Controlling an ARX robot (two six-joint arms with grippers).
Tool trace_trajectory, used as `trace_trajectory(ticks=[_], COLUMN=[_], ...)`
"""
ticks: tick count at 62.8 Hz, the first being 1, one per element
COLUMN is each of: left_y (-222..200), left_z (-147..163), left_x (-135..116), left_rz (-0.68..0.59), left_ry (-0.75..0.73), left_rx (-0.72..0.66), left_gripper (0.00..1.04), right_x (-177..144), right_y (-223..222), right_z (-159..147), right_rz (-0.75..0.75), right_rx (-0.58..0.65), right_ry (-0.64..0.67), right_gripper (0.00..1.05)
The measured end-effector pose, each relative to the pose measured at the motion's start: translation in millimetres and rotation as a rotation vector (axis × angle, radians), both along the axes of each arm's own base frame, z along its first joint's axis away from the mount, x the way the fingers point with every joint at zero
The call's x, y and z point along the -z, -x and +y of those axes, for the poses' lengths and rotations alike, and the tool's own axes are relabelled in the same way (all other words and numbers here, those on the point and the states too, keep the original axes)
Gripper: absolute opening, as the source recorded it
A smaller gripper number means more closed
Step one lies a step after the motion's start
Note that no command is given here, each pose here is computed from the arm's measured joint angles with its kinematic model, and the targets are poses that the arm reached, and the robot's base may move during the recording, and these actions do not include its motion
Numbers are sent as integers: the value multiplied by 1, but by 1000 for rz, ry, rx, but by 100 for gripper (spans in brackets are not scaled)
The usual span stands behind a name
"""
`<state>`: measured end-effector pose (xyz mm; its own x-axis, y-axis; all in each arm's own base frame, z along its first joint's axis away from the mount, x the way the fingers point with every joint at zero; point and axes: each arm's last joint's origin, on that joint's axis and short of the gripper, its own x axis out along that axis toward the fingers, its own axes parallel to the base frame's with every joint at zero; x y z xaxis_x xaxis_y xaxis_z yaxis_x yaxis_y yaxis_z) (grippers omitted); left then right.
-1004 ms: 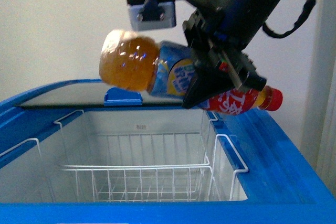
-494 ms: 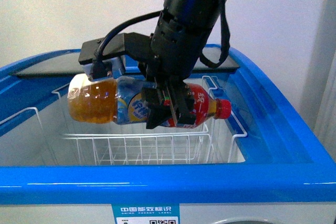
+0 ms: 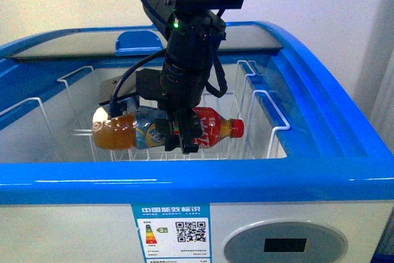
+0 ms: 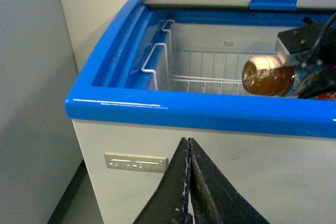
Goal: Put drink in fridge
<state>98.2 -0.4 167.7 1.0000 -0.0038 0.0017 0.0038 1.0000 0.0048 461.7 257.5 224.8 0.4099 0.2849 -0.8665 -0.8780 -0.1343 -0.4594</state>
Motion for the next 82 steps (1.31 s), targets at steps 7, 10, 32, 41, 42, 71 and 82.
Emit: trace_trajectory(ticks=[7,10,32,41,42,71,82], left_y=[1,1,1,1,1,1,1], left_z=[0,0,0,0,0,0,0], left_x=[0,-1,-1,-1,-1,0,0], left_rz=[-7,-8,-8,-8,-8,-8,-8], left_ry=[0,0,0,0,0,0,0], left_rx=[0,0,0,0,0,0,0], left_gripper=[3,3,3,3,3,3,3], right_x=[13,19,82,102,103,18,-43], right_y=[-10,-14,-24,-16,-16,-4,17], right_z=[2,3,4,5,5,3,-24], right_rz=[-2,2,26,58,59,-49,48], right_rx=[17,23,60,58,59,84,141], right_ry=[-2,-3,21,35,36,-171,-349], right_gripper=[36,36,35,35,35,97,97])
